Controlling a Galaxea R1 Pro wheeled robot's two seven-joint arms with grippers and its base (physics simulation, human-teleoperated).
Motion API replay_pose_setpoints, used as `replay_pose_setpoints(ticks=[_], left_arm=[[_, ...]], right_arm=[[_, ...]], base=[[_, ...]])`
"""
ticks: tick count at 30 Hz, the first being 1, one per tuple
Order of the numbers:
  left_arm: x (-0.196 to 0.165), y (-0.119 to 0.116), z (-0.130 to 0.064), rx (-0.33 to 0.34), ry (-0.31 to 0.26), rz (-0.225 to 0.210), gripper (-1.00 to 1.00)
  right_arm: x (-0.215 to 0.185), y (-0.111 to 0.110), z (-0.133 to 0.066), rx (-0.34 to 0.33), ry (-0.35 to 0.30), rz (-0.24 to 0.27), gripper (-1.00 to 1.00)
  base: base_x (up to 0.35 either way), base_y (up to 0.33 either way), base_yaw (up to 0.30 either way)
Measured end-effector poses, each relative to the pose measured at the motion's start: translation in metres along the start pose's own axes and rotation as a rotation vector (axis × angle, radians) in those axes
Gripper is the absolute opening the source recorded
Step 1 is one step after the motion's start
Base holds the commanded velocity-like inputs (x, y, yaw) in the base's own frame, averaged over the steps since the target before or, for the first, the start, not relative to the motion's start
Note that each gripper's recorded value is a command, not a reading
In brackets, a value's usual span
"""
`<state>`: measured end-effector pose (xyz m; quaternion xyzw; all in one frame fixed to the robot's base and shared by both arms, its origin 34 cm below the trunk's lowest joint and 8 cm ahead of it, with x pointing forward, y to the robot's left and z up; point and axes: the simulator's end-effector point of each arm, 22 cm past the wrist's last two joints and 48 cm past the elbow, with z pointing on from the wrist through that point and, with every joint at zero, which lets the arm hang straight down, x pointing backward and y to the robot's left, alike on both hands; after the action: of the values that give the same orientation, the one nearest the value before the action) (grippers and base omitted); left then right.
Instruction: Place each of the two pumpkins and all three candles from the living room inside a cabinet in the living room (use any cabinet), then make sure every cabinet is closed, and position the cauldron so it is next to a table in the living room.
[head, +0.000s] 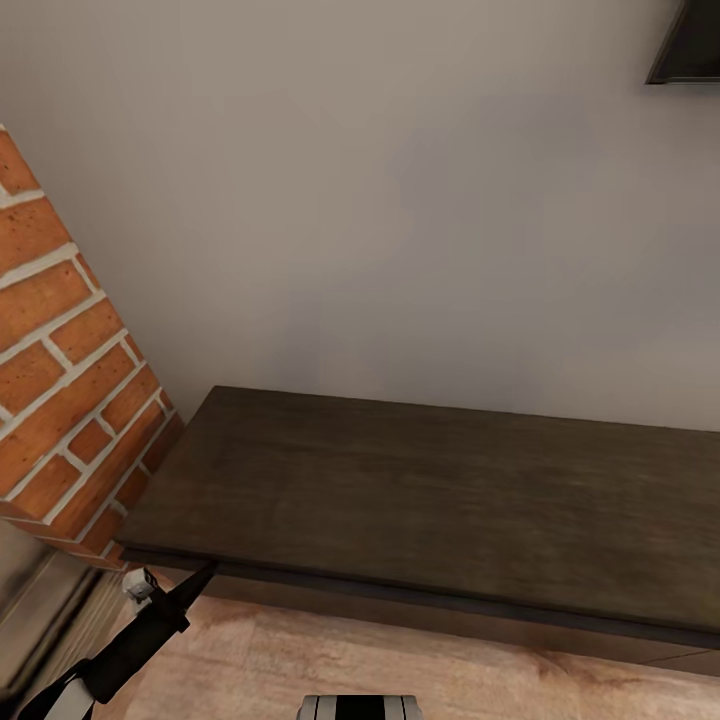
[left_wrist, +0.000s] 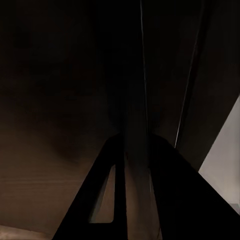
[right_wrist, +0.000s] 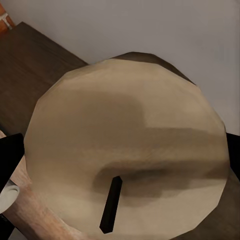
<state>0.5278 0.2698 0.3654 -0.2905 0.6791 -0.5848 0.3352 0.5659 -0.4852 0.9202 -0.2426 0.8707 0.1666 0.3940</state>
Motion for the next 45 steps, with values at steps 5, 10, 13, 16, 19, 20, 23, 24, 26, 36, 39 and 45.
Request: replay_pose_setpoints(ticks=[5, 10, 13, 16, 19, 20, 23, 24, 26, 36, 39, 45], left_arm=[[0.0, 0.0, 0.0, 0.0, 0.0, 0.004, -1.0], [0.0, 0.0, 0.0, 0.0, 0.001, 0.003, -1.0], [0.0, 0.0, 0.0, 0.0, 0.001, 0.003, -1.0], [0.0, 0.0, 0.0, 0.001, 0.0, 0.003, -1.0], [0.0, 0.0, 0.0, 0.0, 0.001, 0.003, -1.0], [-0.001, 0.0, 0.001, -0.001, 0.001, 0.004, -1.0], [-0.009, 0.0, 0.012, -0.019, -0.001, 0.022, -1.0], [-0.013, 0.0, 0.017, -0.042, 0.001, 0.046, -1.0], [-0.014, 0.0, 0.016, -0.044, -0.001, 0.042, -1.0], [-0.016, 0.0, 0.016, -0.045, -0.009, 0.042, -1.0], [-0.018, 0.0, 0.015, -0.043, -0.017, 0.036, -1.0], [-0.02, 0.001, 0.014, -0.041, -0.028, 0.029, -1.0]], right_arm=[[0.0, 0.0, 0.0, 0.0, 0.0, 0.0, -1.0], [0.0, 0.0, 0.0, -0.001, 0.0, 0.001, -1.0], [0.0, 0.0, 0.0, -0.001, 0.0, 0.001, -1.0], [0.0, 0.0, 0.0, -0.001, 0.0, 0.001, -1.0], [0.0, 0.0, 0.001, -0.001, 0.0, 0.001, -1.0], [0.0, 0.0, 0.001, -0.001, 0.0, 0.001, -1.0], [0.001, 0.0, 0.001, -0.001, 0.001, 0.002, -1.0], [0.001, 0.0, 0.0, 0.0, 0.0, 0.001, -1.0], [0.001, 0.0, 0.0, -0.001, 0.0, 0.001, -1.0], [0.001, -0.001, 0.0, 0.001, 0.001, 0.001, -1.0], [0.001, 0.0, 0.001, -0.001, 0.0, 0.002, -1.0], [0.001, -0.001, 0.001, -0.001, 0.0, 0.002, -1.0]], base=[[0.0, 0.0, 0.0], [0.0, 0.0, 0.0], [0.0, 0.0, 0.0], [0.0, 0.0, 0.0], [-0.019, 0.0, 0.0], [-0.146, 0.0, 0.0], [-0.235, 0.003, 0.0], [-0.217, 0.009, 0.0], [-0.143, 0.006, 0.0], [-0.106, 0.001, 0.0], [-0.214, 0.0, 0.0], [-0.168, 0.0, 0.0]])
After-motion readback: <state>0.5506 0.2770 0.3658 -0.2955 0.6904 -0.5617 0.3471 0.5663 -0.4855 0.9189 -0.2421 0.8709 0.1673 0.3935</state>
